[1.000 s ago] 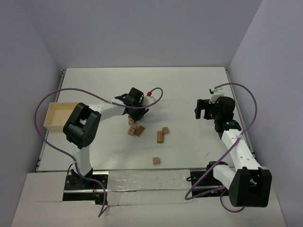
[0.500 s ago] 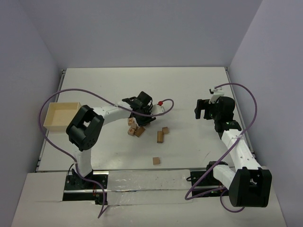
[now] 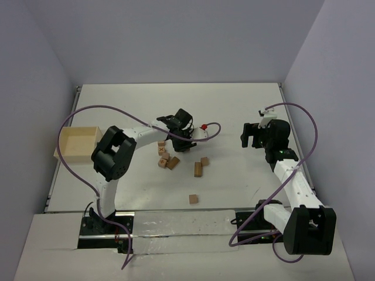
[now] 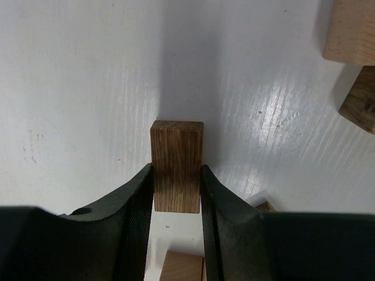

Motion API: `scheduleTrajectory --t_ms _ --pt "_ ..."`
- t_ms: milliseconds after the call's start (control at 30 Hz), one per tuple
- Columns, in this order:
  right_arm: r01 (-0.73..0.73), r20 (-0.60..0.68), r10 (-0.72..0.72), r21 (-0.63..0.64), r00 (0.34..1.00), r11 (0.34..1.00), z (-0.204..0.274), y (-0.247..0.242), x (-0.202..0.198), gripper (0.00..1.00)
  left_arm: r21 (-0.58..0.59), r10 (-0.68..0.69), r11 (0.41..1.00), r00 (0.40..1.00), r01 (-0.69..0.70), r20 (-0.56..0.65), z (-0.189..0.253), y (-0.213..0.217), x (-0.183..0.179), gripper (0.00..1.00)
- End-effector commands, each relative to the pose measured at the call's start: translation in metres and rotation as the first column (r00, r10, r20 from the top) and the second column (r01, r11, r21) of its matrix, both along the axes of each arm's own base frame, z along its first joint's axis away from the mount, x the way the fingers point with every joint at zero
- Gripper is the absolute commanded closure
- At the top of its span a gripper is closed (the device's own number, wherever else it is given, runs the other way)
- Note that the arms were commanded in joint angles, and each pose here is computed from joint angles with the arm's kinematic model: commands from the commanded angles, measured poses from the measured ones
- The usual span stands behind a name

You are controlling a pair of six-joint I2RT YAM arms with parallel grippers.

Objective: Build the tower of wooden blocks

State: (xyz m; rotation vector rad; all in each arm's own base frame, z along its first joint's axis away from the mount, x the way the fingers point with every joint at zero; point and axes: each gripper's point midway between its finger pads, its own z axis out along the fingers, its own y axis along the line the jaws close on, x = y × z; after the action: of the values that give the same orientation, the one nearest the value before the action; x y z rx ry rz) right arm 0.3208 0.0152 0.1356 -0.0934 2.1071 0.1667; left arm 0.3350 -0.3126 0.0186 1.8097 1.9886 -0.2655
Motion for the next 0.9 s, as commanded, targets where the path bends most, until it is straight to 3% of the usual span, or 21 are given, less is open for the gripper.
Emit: scheduleTrajectory --t_ms 0,400,867 --pt "-0.004 0.051 0.004 -0.004 0.999 1.0 0.021 -0.002 0.011 0.0 -0.013 -0.063 0.998 0.998 0.062 -0.025 -0.002 -0.012 -0.003 0.94" --pt "-0.008 0.048 0.008 -0.003 0.999 1.0 0.021 -0.001 0.011 0.0 0.019 -0.136 0.99 0.988 0.138 -0.074 -0.012 -0.006 -0.018 0.76" --pt "-0.011 0.046 0.012 -0.001 0.999 1.0 0.021 0.0 0.01 0.0 0.041 -0.169 0.984 0.981 0.173 -0.096 -0.02 0.001 -0.026 0.66"
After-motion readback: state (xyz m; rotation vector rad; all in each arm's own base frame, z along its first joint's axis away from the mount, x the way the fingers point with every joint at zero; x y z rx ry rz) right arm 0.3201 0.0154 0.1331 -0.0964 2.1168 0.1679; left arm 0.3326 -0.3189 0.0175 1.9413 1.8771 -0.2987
